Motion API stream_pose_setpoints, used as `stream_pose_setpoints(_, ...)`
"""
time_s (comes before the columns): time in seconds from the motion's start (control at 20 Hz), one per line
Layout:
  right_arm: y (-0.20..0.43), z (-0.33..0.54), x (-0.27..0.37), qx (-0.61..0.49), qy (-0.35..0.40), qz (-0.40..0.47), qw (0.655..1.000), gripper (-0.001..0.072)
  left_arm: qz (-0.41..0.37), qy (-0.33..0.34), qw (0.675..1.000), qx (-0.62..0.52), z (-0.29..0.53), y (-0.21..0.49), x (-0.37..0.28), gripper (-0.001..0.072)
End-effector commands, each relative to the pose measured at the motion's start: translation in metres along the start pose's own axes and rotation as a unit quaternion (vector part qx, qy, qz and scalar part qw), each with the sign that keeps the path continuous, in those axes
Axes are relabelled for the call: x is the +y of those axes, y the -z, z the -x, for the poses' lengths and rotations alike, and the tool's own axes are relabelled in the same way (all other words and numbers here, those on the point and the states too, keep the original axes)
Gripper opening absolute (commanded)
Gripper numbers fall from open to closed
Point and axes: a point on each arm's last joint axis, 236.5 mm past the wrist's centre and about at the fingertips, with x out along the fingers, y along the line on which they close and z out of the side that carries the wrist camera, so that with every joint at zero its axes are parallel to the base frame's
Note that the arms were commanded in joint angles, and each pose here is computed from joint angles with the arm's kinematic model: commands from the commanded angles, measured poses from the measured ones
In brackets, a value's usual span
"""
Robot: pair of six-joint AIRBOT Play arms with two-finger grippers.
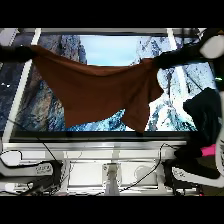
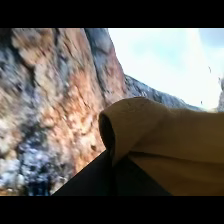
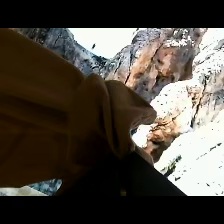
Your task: Fold the clothes and pants, and hang the long-sleeved shirts on hangers.
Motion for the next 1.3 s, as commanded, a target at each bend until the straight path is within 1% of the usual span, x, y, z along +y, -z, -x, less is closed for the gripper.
stream_pose_setpoints(0.0, 0.002, -0.089, -0.021, -0.003, 0.01, -0.019, 1.0, 0.0016, 0.088, 0.07, 0.993, 0.036, -0.066, 0.03, 0.01, 0.0016)
stream_pose_setpoints(0.1, -0.002, -0.112, -0.028, -0.017, 0.016, -0.023, 0.999, 0.0016, 0.106, 0.079, 0.991, 0.028, -0.082, 0.031, 0.016, 0.0016)
stream_pose_setpoints(0.2, -0.015, -0.118, -0.034, -0.047, 0.023, -0.024, 0.998, 0.0016, 0.105, 0.065, 0.992, 0.008, -0.085, 0.024, 0.025, 0.0016)
stream_pose_setpoints(0.25, -0.026, -0.117, -0.038, -0.071, 0.031, -0.02, 0.997, 0.0034, 0.106, 0.057, 0.993, -0.005, -0.085, 0.017, 0.03, 0.0032)
stream_pose_setpoints(0.3, -0.036, -0.114, -0.042, -0.093, 0.042, -0.013, 0.995, 0.0193, 0.107, 0.053, 0.993, -0.009, -0.086, 0.016, 0.031, 0.0089)
stream_pose_setpoints(0.35, -0.044, -0.111, -0.046, -0.109, 0.051, -0.007, 0.993, 0.0458, 0.107, 0.053, 0.993, -0.009, -0.085, 0.016, 0.032, 0.0152)
stream_pose_setpoints(0.4, -0.05, -0.109, -0.051, -0.121, 0.061, 0.001, 0.991, 0.058, 0.107, 0.054, 0.993, -0.008, -0.085, 0.016, 0.031, 0.0399)
stream_pose_setpoints(0.45, -0.051, -0.106, -0.058, -0.122, 0.073, 0.009, 0.99, 0.0578, 0.105, 0.057, 0.993, -0.004, -0.084, 0.018, 0.029, 0.0709)
stream_pose_setpoints(0.55, -0.042, -0.099, -0.078, -0.102, 0.095, 0.016, 0.99, 0.0575, 0.103, 0.066, 0.992, 0.006, -0.081, 0.021, 0.023, 0.0715)
stream_pose_setpoints(0.6, -0.03, -0.094, -0.092, -0.077, 0.104, 0.007, 0.992, 0.0523, 0.101, 0.071, 0.992, 0.011, -0.077, 0.022, 0.02, 0.0713)
stream_pose_setpoints(0.65, -0.012, -0.09, -0.107, -0.044, 0.109, -0.006, 0.993, 0.0427, 0.098, 0.076, 0.992, 0.016, -0.073, 0.023, 0.016, 0.0703)
stream_pose_setpoints(0.7, 0.013, -0.087, -0.123, 0.001, 0.114, -0.022, 0.993, 0.0391, 0.084, 0.08, 0.993, 0.018, -0.067, 0.023, 0.013, 0.0703)
stream_pose_setpoints(0.8, 0.063, -0.077, -0.145, 0.09, 0.103, -0.045, 0.99, 0.0391, 0.055, 0.087, 0.994, 0.017, -0.056, 0.021, 0.005, 0.0703)
stream_pose_setpoints(0.85, 0.088, -0.071, -0.146, 0.132, 0.073, -0.051, 0.987, 0.0391, 0.05, 0.087, 0.995, 0.012, -0.051, 0.017, 0.001, 0.0703)
stream_pose_setpoints(0.95, 0.126, -0.063, -0.124, 0.191, -0.02, -0.07, 0.979, 0.0391, 0.041, 0.086, 0.995, 0.002, -0.04, 0.009, -0.005, 0.0703)
stream_pose_setpoints(1.0, 0.143, -0.059, -0.112, 0.212, -0.066, -0.085, 0.971, 0.039, 0.037, 0.086, 0.996, -0.002, -0.036, 0.007, -0.008, 0.0703)
stream_pose_setpoints(1.05, 0.158, -0.059, -0.104, 0.228, -0.093, -0.103, 0.964, 0.0391, 0.034, 0.086, 0.996, -0.004, -0.033, 0.005, -0.01, 0.0703)
stream_pose_setpoints(1.2, 0.197, -0.073, -0.087, 0.259, -0.128, -0.146, 0.946, 0.0396, 0.03, 0.089, 0.996, -0.003, -0.027, 0.004, -0.015, 0.0703)
stream_pose_setpoints(1.25, 0.204, -0.08, -0.078, 0.258, -0.143, -0.158, 0.942, 0.0421, 0.029, 0.091, 0.995, -0.001, -0.027, 0.005, -0.016, 0.0703)
